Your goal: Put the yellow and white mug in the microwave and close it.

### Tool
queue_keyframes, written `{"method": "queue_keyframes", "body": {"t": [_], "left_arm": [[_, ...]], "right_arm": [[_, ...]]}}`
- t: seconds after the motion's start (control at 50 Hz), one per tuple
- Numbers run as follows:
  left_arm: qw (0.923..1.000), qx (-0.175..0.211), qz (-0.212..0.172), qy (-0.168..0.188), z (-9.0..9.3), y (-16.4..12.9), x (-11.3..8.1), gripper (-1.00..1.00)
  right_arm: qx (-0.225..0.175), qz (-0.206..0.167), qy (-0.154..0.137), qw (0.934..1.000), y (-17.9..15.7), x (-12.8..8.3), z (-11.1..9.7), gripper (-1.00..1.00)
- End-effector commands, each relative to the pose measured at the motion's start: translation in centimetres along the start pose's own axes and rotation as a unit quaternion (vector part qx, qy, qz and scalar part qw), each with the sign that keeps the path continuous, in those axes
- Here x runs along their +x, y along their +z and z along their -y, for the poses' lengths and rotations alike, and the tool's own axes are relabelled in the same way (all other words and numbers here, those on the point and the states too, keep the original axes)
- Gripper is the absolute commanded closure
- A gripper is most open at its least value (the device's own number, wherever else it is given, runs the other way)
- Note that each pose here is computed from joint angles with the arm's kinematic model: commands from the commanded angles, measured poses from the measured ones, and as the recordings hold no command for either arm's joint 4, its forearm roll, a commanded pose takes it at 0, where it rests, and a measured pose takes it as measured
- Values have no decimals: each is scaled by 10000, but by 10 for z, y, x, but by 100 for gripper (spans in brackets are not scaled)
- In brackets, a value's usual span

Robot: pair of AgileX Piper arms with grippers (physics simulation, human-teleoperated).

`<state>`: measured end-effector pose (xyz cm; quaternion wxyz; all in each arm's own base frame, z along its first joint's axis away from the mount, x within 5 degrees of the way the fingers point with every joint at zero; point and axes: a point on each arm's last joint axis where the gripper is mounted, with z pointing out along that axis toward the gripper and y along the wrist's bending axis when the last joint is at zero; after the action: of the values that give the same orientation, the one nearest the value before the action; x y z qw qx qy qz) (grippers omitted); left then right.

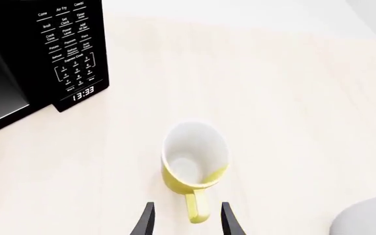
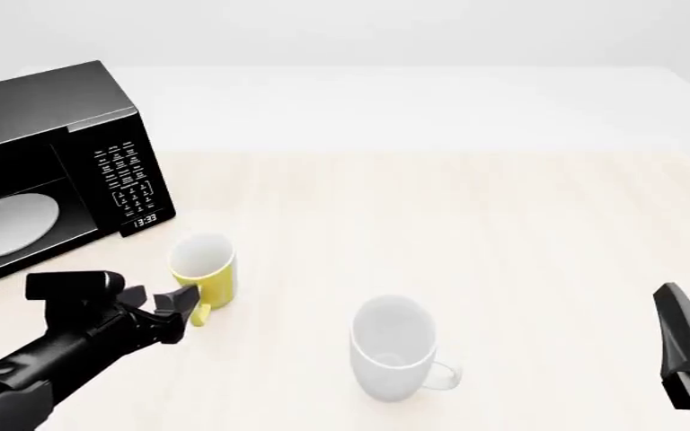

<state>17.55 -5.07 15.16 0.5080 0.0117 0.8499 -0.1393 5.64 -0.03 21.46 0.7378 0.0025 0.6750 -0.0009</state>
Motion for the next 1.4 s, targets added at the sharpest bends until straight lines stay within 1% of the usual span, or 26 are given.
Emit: {"method": "queue_keyframes", "body": {"t": [0.02, 0.74, 0.84, 0.86, 1.0, 1.18, 1.34, 1.4], "left_arm": [[9999, 6, -103, -41, 0, 7, 4, -100], [9986, 15, -506, -155, 0, 37, 27, -100], [9984, 29, -529, -171, 0, 37, 30, -100], [9984, 25, -532, -172, 0, 37, 30, 100], [9989, 13, -457, -143, -1, 31, 28, 100], [9997, 95, -215, -43, 2, 15, 18, 100], [10000, 36, -22, 24, -1, 2, 10, 100], [9999, 13, 80, 100, -2, -3, 7, 100]], "right_arm": [[1, 0, 0, 10000, 0, 0, 0, -100], [0, 0, 1, 10000, 0, 0, 0, -100], [0, -1, 0, 10000, 0, 0, 0, -100], [1, -1, -1, 10000, 0, 0, 0, -100], [0, 1, 0, 10000, 0, 0, 0, -100], [1, 0, -1, 10000, 0, 0, 0, -100], [0, 1, 0, 10000, 0, 0, 0, -100], [0, 0, 1, 10000, 0, 0, 0, -100]]}}
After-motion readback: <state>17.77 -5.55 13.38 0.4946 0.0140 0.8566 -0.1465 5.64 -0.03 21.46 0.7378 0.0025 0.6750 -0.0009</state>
